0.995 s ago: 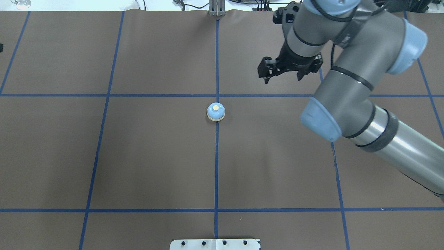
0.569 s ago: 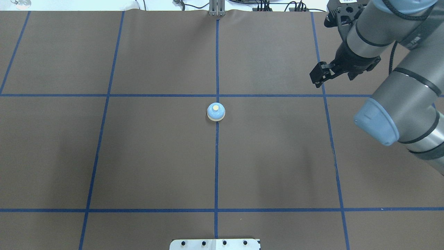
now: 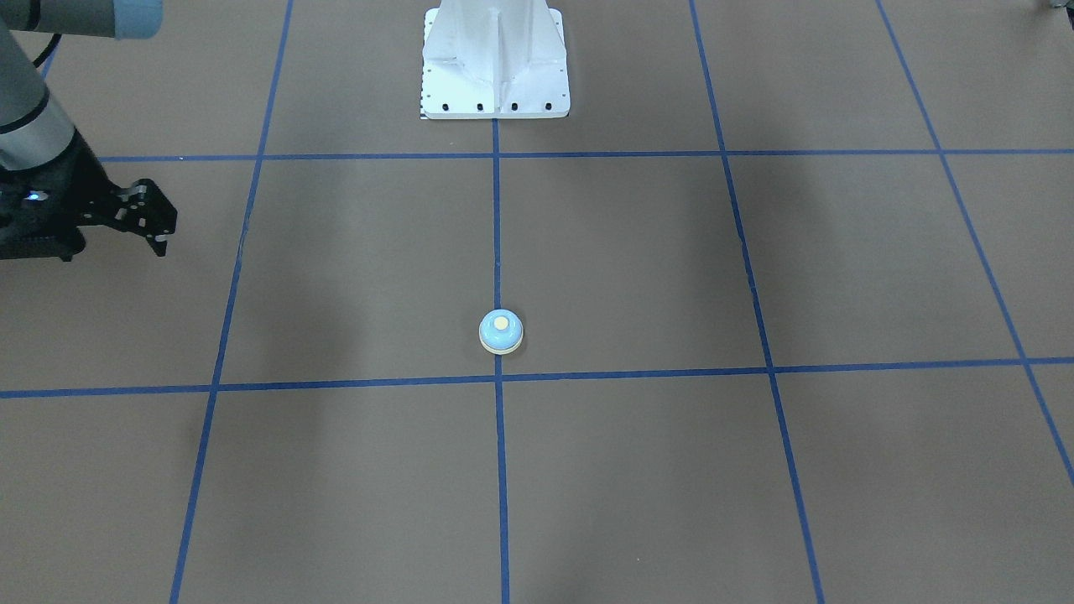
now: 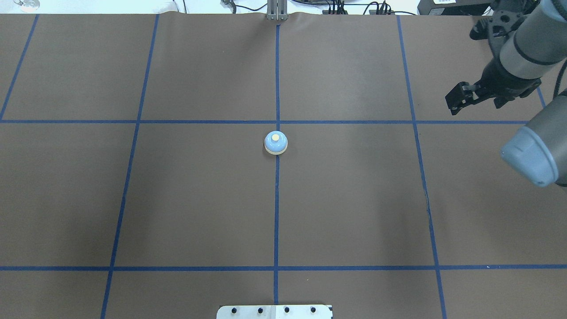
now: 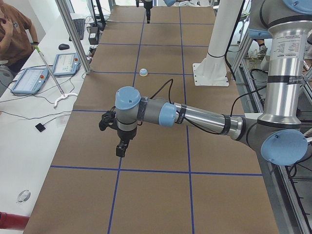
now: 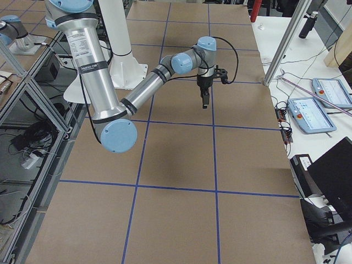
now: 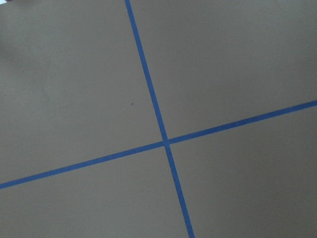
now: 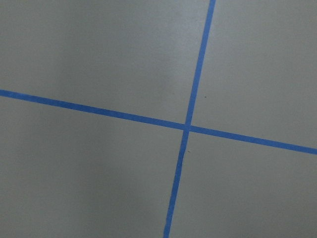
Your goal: Place and press bell with both arms
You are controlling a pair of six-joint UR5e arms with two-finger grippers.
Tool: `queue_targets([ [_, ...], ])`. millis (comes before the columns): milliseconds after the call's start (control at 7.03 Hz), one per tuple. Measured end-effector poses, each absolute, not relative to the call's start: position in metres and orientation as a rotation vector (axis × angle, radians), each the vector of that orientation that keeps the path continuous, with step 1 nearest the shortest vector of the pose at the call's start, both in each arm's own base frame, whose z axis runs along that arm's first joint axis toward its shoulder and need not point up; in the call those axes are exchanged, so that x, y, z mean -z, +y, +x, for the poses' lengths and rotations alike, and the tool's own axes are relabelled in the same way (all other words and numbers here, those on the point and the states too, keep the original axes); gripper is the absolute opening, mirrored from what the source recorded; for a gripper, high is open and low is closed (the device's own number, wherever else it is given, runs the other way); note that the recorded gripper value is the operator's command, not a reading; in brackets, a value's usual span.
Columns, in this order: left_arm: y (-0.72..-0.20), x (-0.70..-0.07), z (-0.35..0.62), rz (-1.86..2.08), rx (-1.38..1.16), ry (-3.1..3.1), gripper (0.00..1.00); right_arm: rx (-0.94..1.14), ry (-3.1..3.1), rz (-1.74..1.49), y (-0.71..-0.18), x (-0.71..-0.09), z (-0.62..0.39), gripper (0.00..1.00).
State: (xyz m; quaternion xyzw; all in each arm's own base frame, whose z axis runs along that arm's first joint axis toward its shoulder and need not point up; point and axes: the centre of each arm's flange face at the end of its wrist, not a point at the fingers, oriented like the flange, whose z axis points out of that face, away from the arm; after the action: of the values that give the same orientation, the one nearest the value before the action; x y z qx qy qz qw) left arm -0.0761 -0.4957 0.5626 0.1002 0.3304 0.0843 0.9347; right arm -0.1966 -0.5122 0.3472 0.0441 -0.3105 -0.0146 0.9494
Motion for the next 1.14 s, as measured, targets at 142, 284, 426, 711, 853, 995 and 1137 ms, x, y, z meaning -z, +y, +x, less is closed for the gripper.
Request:
queue_targets([
  [142, -0.494, -0.568, -0.078, 0.175, -0.146, 0.67, 1.0, -0.009, -0.642, 0.057, -0.529, -0.373, -0.157, 1.0],
  [284, -0.493, -0.572, -0.078, 0.16, -0.133, 0.67, 1.0, 0.002, -0.679, 0.028, -0.543, -0.406, -0.109, 1.0],
  [426, -0.492, -0.573, -0.079, 0.161, -0.133, 0.669, 1.0, 0.04, -0.706, 0.018, -0.551, -0.446, -0.058, 1.0],
  [711, -0.481, -0.578, -0.079, 0.16, -0.136, 0.666, 1.0, 0.088, -0.725, 0.017, -0.536, -0.516, 0.017, 1.0],
  [853, -0.472, -0.58, -0.079, 0.156, -0.135, 0.665, 1.0, 0.106, -0.728, 0.025, -0.517, -0.545, 0.037, 1.0],
  [995, -0.465, -0.587, -0.078, 0.14, -0.13, 0.666, 1.0, 0.128, -0.731, 0.039, -0.499, -0.57, 0.046, 1.0],
  [1137, -0.461, -0.594, -0.078, 0.121, -0.124, 0.665, 1.0, 0.133, -0.735, 0.03, -0.483, -0.59, 0.05, 1.0],
])
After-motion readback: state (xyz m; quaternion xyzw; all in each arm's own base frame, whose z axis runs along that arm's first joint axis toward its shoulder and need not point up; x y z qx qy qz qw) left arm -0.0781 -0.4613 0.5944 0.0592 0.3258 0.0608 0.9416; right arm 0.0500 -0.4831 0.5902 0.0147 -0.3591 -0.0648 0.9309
